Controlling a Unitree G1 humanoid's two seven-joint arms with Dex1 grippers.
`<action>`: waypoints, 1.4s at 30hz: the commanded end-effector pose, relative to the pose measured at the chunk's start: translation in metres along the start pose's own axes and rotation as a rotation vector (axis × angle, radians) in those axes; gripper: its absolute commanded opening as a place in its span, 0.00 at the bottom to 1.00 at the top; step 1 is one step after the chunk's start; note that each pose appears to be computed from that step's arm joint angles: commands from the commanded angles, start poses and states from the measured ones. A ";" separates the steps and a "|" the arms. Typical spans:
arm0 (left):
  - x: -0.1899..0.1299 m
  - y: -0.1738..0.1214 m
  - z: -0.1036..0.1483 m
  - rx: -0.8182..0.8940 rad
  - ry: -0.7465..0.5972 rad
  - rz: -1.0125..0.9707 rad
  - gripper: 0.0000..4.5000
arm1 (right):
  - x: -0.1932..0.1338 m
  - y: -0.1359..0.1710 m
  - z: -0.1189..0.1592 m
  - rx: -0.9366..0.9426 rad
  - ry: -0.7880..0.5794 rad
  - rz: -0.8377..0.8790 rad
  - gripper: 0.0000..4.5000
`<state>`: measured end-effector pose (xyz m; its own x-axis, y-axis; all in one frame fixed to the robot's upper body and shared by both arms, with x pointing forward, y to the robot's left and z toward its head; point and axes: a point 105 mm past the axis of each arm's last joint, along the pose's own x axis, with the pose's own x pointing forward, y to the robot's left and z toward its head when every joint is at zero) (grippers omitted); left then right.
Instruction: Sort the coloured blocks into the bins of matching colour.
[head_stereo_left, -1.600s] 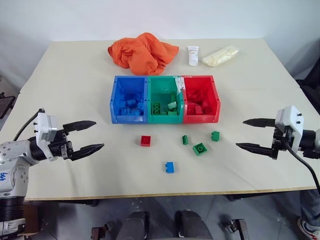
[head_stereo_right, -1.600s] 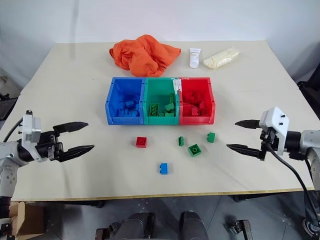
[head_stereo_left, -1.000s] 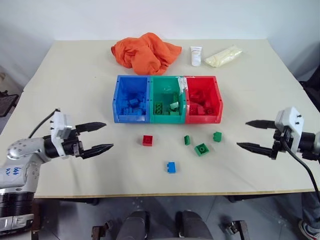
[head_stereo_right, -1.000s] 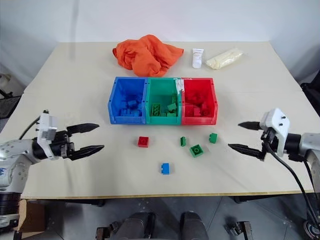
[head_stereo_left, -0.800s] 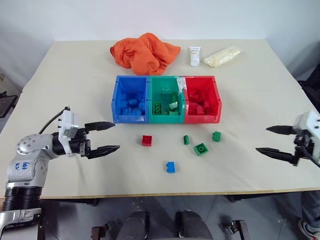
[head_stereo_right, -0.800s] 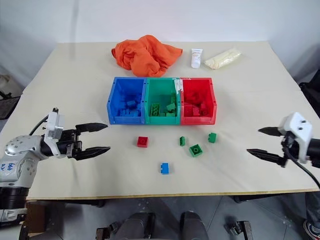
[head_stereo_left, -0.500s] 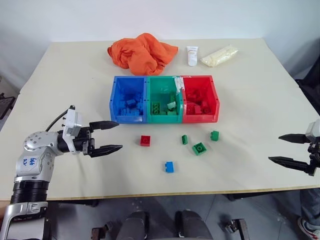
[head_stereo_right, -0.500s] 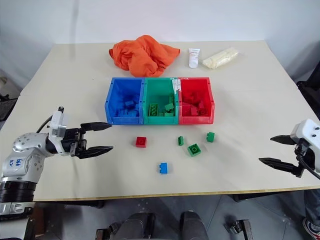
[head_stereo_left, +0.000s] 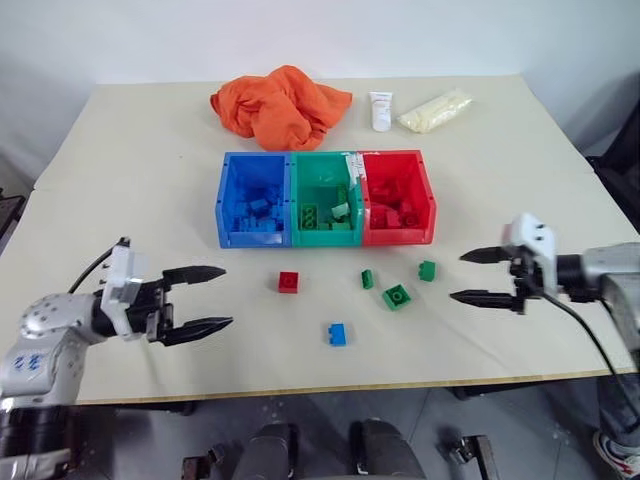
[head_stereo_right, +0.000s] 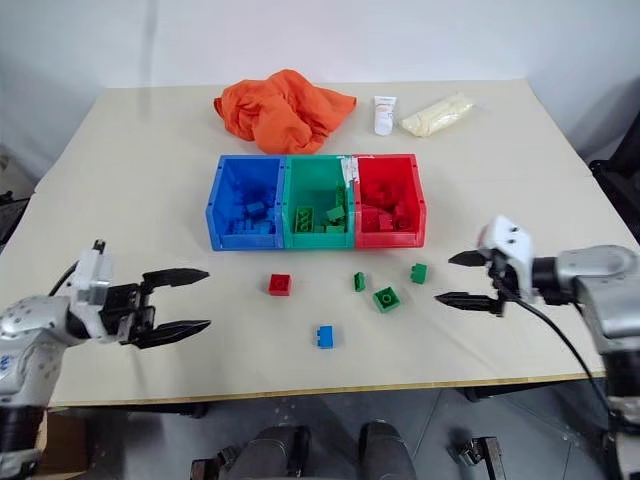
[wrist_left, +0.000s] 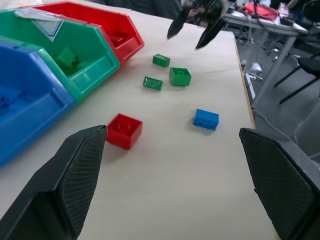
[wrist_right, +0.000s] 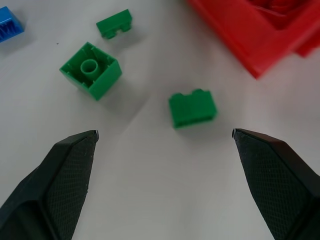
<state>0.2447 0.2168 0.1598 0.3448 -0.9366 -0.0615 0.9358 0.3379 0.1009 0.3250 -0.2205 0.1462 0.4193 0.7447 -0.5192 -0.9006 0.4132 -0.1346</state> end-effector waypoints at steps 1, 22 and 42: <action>-0.008 -0.006 0.015 0.049 -0.011 0.032 1.00 | 0.009 -0.007 0.007 -0.036 -0.027 0.011 1.00; -0.007 -0.005 0.022 0.069 -0.023 0.081 1.00 | 0.027 -0.022 0.016 -0.070 -0.153 -0.051 0.32; 0.011 0.005 0.023 0.106 -0.064 0.049 1.00 | 0.122 -0.018 0.196 -0.093 -0.619 -0.070 0.40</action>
<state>0.2531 0.2079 0.1787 0.3861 -0.9224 0.0034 0.9078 0.3807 0.1758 0.4114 -0.0337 0.2327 0.4292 0.9028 0.0268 -0.8854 0.4264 -0.1849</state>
